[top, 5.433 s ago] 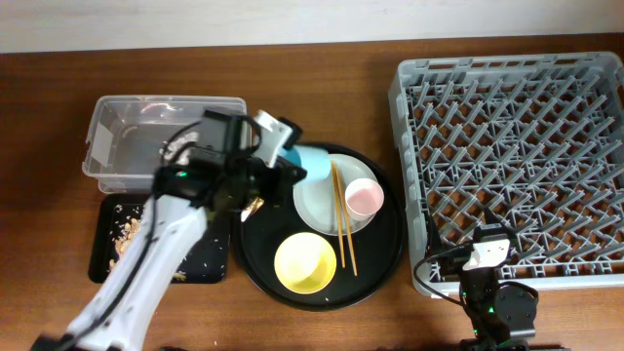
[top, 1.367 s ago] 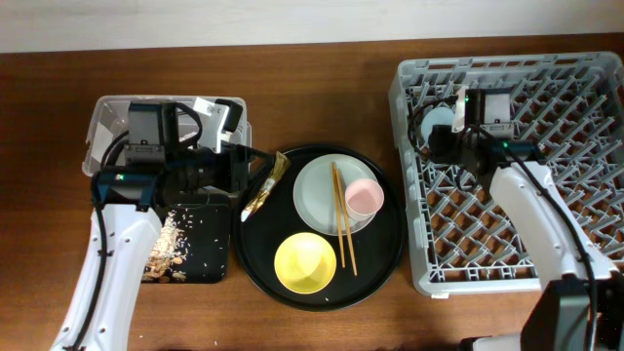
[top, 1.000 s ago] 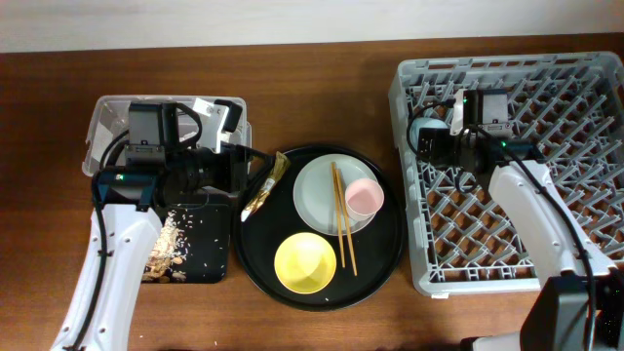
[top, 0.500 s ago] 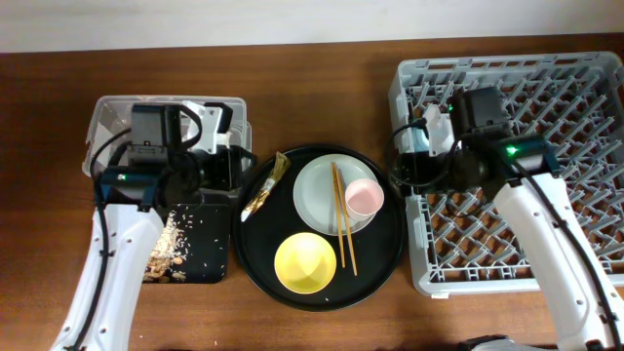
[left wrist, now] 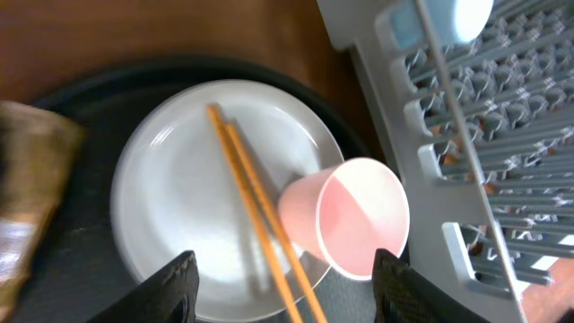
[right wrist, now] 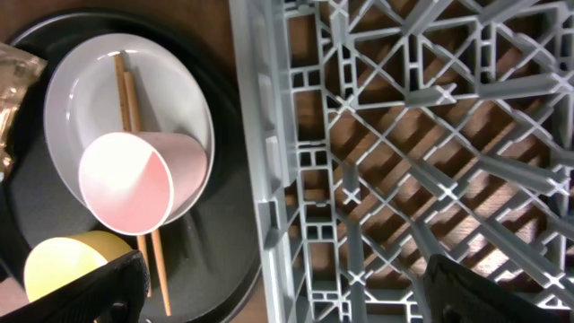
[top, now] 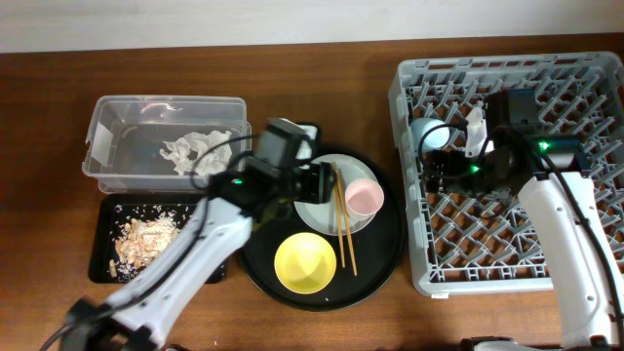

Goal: Sort waste into correct bins and load items into the dishwasher rack
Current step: 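Grasp the pink cup with the left gripper and lift it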

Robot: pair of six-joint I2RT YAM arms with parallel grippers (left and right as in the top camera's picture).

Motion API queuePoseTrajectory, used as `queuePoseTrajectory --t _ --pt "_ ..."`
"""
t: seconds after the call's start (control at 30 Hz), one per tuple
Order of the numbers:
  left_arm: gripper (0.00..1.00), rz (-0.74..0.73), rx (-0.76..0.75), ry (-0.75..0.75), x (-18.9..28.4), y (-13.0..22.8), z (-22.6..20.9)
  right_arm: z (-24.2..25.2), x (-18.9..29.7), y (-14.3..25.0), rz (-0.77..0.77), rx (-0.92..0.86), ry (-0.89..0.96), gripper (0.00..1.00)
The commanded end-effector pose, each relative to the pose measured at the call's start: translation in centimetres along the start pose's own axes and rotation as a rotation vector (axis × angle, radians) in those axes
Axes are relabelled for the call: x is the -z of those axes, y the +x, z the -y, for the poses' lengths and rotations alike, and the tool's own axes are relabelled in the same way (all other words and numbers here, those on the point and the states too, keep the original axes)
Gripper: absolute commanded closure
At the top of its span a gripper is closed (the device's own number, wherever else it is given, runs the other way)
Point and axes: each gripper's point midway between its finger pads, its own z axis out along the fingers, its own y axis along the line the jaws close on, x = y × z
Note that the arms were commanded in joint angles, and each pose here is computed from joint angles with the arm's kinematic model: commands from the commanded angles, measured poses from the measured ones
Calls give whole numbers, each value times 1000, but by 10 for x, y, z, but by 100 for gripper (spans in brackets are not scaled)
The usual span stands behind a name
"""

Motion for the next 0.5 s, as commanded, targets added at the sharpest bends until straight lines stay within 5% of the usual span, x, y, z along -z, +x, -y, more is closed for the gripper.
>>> queuePoseTrajectory --t 0.0,0.17,0.3,0.47 --pt "39 -79 4 -32 -44 27 4 7 0 0 -1 -4 31 1" --pt "41 -142 -33 -26 -77 51 13 7 0 0 0 -3 31 1" --pt "75 -133 -38 -44 -80 50 11 7 0 0 0 -3 31 1" --pt "100 -127 -38 -53 -80 49 10 7 0 0 0 -3 31 1"
